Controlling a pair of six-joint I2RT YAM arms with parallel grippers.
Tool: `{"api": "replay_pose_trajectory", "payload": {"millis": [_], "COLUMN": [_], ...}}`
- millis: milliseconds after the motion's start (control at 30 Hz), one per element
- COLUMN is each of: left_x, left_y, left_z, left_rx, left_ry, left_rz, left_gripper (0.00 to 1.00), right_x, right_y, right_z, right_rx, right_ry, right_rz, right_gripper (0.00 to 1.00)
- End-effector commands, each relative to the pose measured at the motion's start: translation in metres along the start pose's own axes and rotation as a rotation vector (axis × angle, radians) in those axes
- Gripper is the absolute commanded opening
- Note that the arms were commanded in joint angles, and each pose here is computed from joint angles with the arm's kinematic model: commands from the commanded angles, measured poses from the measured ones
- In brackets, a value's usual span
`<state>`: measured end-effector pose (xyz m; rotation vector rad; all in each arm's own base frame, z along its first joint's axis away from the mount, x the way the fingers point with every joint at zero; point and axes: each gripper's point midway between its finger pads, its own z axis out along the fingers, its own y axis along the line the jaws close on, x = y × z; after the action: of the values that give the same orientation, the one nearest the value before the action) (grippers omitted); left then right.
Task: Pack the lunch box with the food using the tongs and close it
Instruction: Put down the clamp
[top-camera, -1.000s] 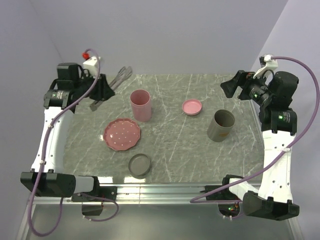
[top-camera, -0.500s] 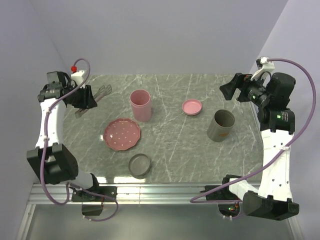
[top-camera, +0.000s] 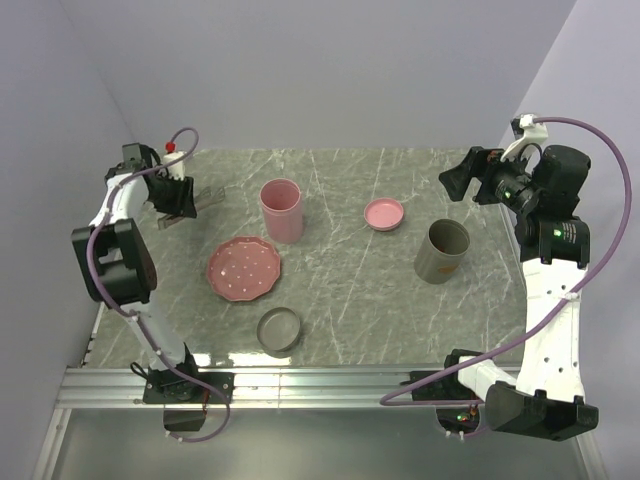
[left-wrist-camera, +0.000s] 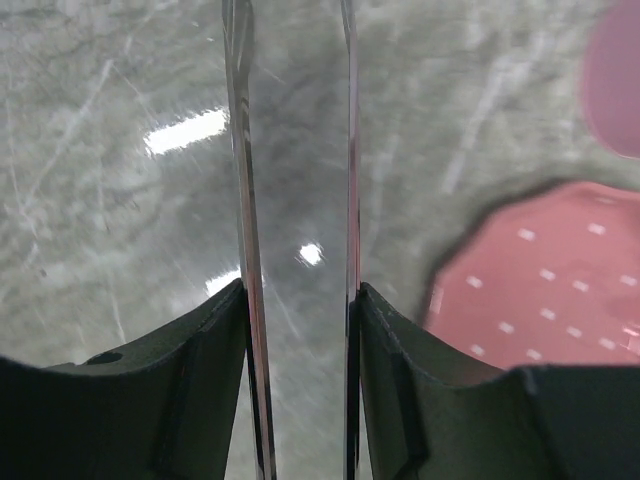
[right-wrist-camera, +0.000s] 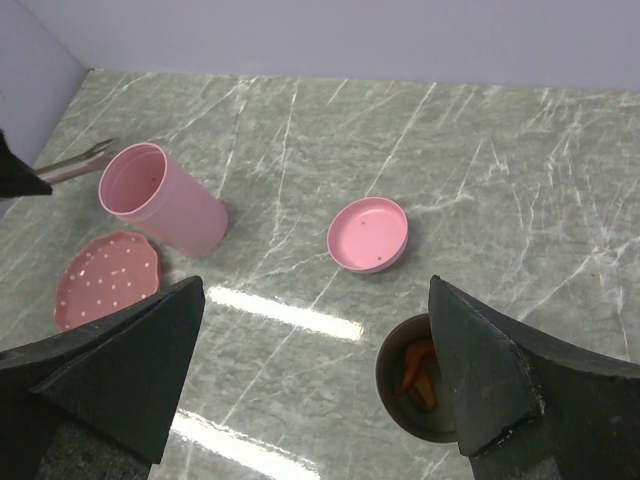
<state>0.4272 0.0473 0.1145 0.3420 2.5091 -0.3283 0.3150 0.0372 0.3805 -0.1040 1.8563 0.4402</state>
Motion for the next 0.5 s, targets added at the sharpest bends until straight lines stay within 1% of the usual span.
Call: {"api": "replay_pose_trajectory", "payload": {"millis": [0, 100, 267, 433, 467], "left_x": [-0.025, -0.022, -0.002, 0.007, 0.006], "left_y": [0.015, 0.017, 0.018, 0.022, 0.021], "left_z": [0.009, 0.027, 0.058, 0.07, 0.07], "left_rx": [-0.058, -0.068, -0.076, -0.092, -0.095], "left_ry": [-0.041, -0.007, 0.076, 0.115, 0.115], "left_rz": [0.102, 0.13, 0.138, 0.131, 0.131], "left_gripper": [0.5, 0.51, 0.52, 0.55, 0.58], "right_x": [-0.007, -0.006, -0.002, 0.001, 0.003], "right_y": [0.003, 0.003, 0.002, 0.003, 0.002], "right_z": [-0.004, -0.004, -0.001, 0.0, 0.001], "right_rx": [-0.011, -0.015, -0.02, -0.027, -0.028], "right_ry": [-0.018, -0.007, 0.004, 0.013, 0.016], "right_rz": [-0.021, -0.026, -0.022, -0.02, -0.02], "right_gripper": [1.0, 1.0, 1.0, 1.0, 1.0]}}
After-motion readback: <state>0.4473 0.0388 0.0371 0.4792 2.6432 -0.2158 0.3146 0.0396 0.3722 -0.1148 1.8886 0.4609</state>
